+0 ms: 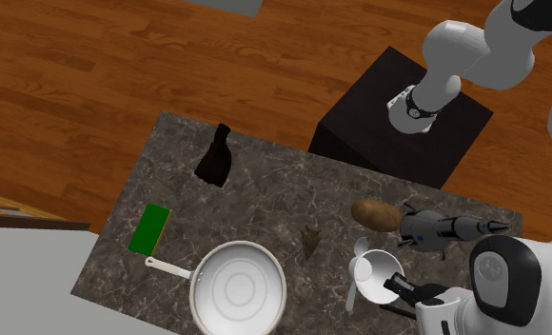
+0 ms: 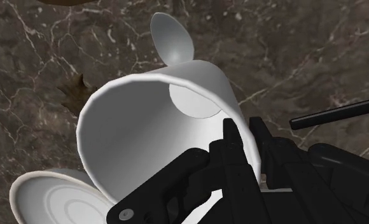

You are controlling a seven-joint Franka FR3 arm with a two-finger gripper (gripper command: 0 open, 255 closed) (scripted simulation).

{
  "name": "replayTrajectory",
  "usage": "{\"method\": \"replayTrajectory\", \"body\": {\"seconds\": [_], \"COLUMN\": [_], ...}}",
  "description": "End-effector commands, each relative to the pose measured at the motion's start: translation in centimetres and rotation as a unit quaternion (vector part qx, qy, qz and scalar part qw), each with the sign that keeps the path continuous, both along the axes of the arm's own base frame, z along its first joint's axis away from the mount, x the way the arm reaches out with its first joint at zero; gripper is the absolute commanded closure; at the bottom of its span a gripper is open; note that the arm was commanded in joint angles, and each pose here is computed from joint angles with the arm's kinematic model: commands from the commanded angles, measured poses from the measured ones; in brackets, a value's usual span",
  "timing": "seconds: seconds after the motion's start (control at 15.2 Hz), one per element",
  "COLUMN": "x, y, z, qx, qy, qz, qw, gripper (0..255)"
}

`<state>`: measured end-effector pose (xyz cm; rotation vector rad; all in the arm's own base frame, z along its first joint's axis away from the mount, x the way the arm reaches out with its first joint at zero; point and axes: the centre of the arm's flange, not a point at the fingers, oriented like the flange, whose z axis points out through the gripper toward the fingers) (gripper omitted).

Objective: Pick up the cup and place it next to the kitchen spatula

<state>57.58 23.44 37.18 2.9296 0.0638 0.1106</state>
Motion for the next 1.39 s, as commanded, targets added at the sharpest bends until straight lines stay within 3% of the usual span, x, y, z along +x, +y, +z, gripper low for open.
{"method": "replayTrajectory", "body": {"seconds": [0.0,0.2,0.26,0.59,0.86,1.32], "x": [0.0,0.0,-0.1,0.0,-0.4,-0.4], "y": [-0.1,-0.1,-0.1,-0.1,0.9,0.9], "z": [-0.3,-0.3,-0.3,-0.3,4.6,4.6], "qx": [-0.001,-0.001,-0.001,-0.001,-0.001,-0.001], "qy": [0.002,0.002,0.002,0.002,0.002,0.002], "qz": [-0.001,-0.001,-0.001,-0.001,-0.001,-0.001], "qw": [1.0000,1.0000,1.0000,1.0000,1.0000,1.0000], "gripper": [255,255,0,0,0,0]}}
